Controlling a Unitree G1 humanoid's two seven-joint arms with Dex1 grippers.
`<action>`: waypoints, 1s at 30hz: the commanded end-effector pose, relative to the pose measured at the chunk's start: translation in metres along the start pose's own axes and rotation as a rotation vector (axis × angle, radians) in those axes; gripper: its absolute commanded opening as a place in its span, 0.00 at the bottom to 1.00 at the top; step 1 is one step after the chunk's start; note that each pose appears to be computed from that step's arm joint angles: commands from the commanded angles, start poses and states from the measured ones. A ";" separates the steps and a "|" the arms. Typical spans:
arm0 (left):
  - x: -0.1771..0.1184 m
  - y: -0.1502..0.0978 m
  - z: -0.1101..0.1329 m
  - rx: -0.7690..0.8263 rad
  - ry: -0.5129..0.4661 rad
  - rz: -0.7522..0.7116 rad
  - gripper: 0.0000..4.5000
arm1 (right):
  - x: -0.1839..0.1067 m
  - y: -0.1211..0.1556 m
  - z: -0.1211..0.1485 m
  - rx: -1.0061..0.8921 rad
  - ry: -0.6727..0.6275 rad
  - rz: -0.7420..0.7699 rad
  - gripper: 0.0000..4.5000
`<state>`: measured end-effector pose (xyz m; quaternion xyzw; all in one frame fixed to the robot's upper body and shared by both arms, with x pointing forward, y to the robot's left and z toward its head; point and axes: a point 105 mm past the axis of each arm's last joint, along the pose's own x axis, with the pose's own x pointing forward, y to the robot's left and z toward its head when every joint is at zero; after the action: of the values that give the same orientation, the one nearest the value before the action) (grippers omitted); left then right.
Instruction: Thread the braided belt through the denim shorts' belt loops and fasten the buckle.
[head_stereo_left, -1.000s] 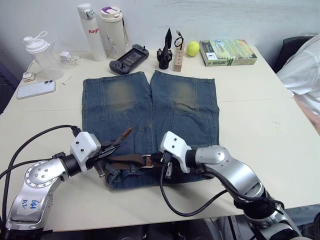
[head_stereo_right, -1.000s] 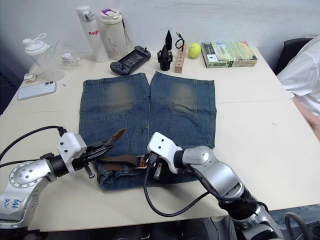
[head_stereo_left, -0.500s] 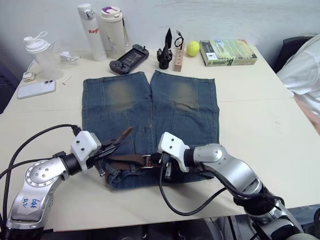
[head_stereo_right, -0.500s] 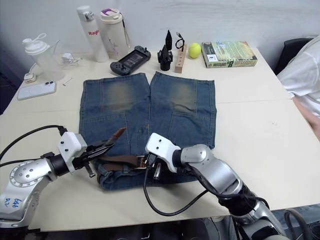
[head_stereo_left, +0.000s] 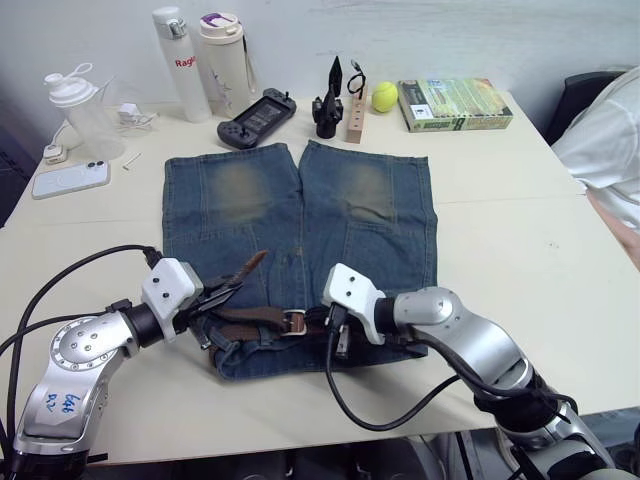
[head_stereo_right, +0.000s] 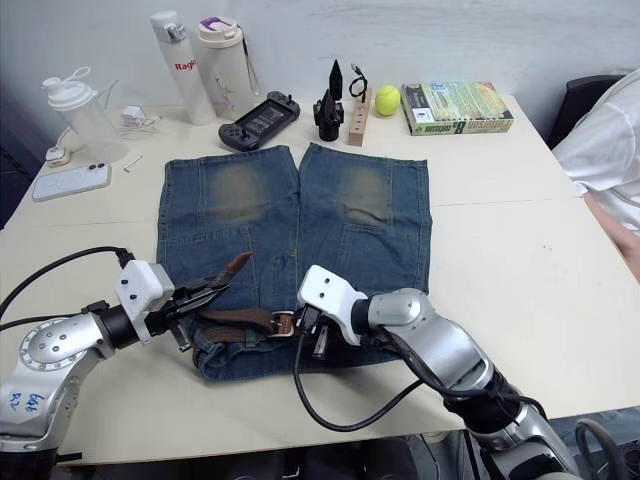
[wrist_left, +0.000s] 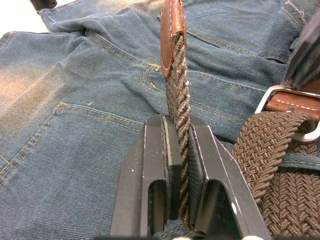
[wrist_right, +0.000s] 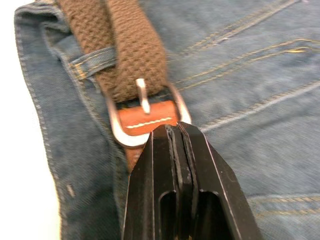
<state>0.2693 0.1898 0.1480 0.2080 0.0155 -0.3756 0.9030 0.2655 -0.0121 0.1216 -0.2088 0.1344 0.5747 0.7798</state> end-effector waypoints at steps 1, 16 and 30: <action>0.000 0.003 0.003 0.014 -0.007 0.010 0.08 | 0.006 0.008 0.014 -0.050 -0.033 0.035 0.03; 0.003 0.001 0.003 0.016 -0.014 0.006 0.08 | 0.021 0.006 0.015 -0.109 0.000 0.053 0.03; -0.001 0.002 0.000 0.016 -0.001 0.006 0.08 | 0.000 0.004 0.028 -0.094 -0.073 0.016 0.03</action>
<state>0.2706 0.1920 0.1399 0.2019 0.0295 -0.3739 0.9047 0.2654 0.0011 0.1395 -0.2203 0.0964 0.5897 0.7710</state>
